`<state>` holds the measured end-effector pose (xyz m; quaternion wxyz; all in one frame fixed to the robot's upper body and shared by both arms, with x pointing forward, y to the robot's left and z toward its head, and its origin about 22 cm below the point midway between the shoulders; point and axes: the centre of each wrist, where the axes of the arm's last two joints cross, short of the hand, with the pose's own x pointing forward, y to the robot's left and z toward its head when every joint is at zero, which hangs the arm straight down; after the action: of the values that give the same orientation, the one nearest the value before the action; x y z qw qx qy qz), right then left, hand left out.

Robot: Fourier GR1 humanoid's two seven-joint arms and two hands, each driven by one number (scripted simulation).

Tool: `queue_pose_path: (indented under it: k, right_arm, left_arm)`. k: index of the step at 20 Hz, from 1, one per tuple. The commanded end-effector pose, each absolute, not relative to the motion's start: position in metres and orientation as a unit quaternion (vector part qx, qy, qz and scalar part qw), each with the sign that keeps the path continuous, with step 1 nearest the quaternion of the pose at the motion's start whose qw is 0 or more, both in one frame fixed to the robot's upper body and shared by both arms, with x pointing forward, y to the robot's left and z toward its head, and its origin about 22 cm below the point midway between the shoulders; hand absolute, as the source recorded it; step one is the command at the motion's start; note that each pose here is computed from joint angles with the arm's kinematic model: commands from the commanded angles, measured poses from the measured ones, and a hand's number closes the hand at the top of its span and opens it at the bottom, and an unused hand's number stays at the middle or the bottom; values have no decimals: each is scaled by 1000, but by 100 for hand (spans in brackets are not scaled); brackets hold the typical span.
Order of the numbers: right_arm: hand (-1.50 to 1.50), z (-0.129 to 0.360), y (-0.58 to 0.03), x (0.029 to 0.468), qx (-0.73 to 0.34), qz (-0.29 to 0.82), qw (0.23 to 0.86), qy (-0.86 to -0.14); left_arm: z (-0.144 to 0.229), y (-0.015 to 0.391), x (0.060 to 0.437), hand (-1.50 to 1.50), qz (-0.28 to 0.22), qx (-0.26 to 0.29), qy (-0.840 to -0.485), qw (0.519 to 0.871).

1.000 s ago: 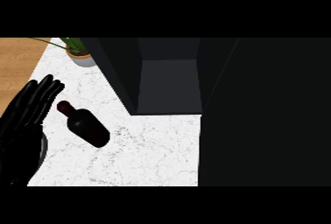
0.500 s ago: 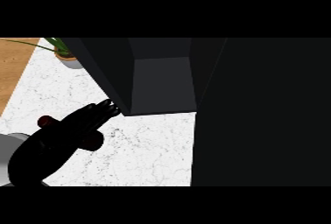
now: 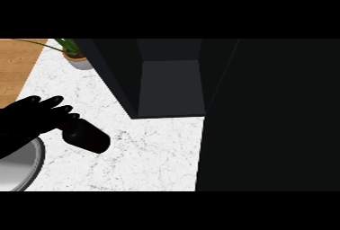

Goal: Pick up the wine, place it into the cabinet and close the cabinet

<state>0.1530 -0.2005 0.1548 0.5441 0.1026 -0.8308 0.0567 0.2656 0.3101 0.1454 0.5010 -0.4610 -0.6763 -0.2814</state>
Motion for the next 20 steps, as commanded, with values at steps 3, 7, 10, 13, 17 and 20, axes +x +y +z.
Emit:
queue_pose_path:
  k: [3, 7, 10, 13, 17, 20]
  right_arm:
    - [-150, 184, -191, 113, 110, 53, 552, -825]
    - [-150, 188, -181, 120, 100, 43, 552, -826]
    - [-150, 193, -174, 112, 101, 43, 555, -824]
    - [-150, 200, -180, 103, 101, 42, 560, -821]
    - [-150, 207, -181, 95, 103, 30, 553, -827]
    - [-150, 204, -176, 99, 101, 41, 554, -825]
  left_arm:
    - [196, 358, 289, -150, -290, -487, -652, 503]
    - [216, 376, 298, -150, -292, -487, -640, 518]
    - [213, 374, 304, -150, -286, -487, -631, 531]
    - [204, 388, 302, -150, -284, -482, -634, 534]
    - [198, 380, 308, -150, -285, -470, -632, 546]
    - [201, 363, 318, -150, -294, -457, -628, 557]
